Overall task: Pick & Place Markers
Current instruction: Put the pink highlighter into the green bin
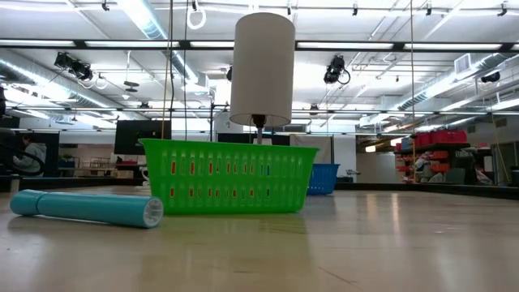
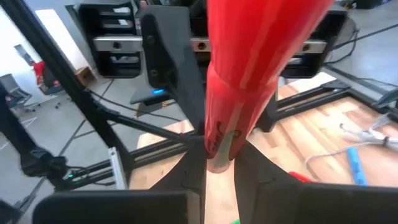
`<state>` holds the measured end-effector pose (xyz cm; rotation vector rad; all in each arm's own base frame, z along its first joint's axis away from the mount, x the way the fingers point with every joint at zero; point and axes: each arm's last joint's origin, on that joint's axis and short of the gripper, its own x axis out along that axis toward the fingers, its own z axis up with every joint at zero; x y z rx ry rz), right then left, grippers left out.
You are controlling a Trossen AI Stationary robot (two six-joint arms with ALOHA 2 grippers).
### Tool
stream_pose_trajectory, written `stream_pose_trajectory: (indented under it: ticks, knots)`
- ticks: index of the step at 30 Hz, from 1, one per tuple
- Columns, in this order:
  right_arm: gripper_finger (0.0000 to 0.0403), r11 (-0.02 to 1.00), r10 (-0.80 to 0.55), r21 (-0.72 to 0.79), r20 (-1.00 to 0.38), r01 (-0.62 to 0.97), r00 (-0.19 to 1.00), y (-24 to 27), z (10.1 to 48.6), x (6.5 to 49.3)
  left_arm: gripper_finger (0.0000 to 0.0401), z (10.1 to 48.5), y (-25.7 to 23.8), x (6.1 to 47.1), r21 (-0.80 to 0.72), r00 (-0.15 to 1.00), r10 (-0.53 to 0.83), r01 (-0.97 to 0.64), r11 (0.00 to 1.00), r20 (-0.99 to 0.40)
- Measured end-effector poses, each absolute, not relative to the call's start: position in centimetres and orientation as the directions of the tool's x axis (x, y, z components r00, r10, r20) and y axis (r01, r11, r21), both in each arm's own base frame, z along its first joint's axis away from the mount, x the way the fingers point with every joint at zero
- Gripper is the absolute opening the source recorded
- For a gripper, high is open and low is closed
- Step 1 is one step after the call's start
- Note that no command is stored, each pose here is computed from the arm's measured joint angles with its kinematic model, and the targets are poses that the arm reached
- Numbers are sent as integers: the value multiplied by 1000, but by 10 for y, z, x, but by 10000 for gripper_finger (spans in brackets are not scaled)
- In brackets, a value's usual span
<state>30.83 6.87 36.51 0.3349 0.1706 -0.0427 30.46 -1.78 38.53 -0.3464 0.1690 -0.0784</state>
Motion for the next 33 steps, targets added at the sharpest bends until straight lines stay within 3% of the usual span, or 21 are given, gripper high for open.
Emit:
stream_pose_trajectory:
  ticks: [15, 25, 33]
  knots:
    - [40, 943, -13, 325, -180, 72, 984, 70, 357, 317, 151, 386, -29, 304, -353, 975, -166, 105, 930, -148]
    - [40, 940, -19, 334, -152, 69, 988, 70, 358, 320, 150, 385, -30, 303, -349, 980, -126, 65, 935, -155]
    - [40, 933, -11, 352, -165, 69, 986, 70, 357, 320, 89, 385, -29, 303, -346, 981, -113, 53, 937, -155]
